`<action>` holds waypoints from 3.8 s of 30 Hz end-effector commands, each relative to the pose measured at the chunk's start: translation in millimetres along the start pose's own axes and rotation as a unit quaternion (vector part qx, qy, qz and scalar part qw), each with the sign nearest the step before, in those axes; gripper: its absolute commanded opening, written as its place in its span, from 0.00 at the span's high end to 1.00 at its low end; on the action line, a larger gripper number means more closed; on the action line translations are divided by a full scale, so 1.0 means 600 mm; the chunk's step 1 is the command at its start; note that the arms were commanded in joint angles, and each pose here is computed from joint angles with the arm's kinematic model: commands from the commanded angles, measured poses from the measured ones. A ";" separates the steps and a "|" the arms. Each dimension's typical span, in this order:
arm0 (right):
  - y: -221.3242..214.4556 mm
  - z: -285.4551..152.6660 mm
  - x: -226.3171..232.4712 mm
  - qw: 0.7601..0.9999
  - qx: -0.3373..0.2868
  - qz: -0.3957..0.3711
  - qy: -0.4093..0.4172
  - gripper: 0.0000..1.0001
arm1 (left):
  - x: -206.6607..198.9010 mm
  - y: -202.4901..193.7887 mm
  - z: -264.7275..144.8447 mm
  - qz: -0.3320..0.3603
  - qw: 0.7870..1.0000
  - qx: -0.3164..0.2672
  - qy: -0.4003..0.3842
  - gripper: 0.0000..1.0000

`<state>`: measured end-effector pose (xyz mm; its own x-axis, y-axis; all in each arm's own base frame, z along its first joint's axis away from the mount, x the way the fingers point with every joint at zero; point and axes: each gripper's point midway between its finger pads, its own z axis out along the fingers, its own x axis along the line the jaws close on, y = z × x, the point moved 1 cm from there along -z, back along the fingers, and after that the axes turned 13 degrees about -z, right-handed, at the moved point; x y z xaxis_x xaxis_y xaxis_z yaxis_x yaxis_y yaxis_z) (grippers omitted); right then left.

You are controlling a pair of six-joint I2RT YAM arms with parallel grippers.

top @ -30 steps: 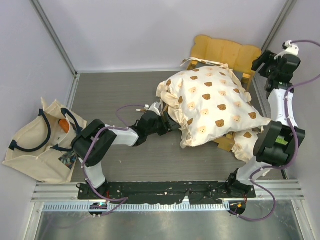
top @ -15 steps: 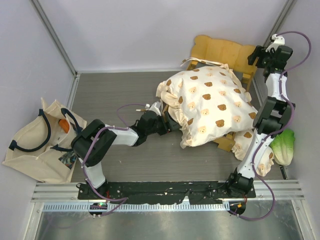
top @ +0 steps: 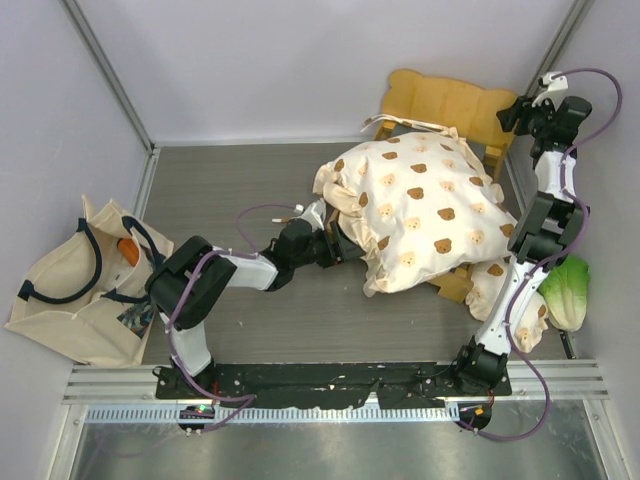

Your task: Set up the pet bed

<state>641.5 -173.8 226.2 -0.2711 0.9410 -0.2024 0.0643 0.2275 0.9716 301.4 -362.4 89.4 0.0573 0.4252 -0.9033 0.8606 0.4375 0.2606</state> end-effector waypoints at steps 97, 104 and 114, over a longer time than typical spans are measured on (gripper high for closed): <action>0.293 -0.437 0.422 0.992 -0.095 0.049 -0.067 0.21 | 0.081 0.320 -0.517 -0.023 0.901 -0.290 0.321 0.00; 0.373 -0.322 0.495 0.987 -0.052 0.072 0.133 0.36 | -0.028 0.321 -0.516 -0.027 0.939 -0.268 0.213 0.00; 0.234 -0.145 0.621 0.946 0.146 0.051 0.285 0.36 | -0.100 0.168 -0.441 -0.048 0.976 -0.170 0.125 0.00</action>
<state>464.8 179.1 353.0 -0.6621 0.7492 -0.0150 0.1919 0.1889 0.9631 284.3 -95.5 266.0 -0.1958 0.5715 -0.7969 0.5622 0.7313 0.3862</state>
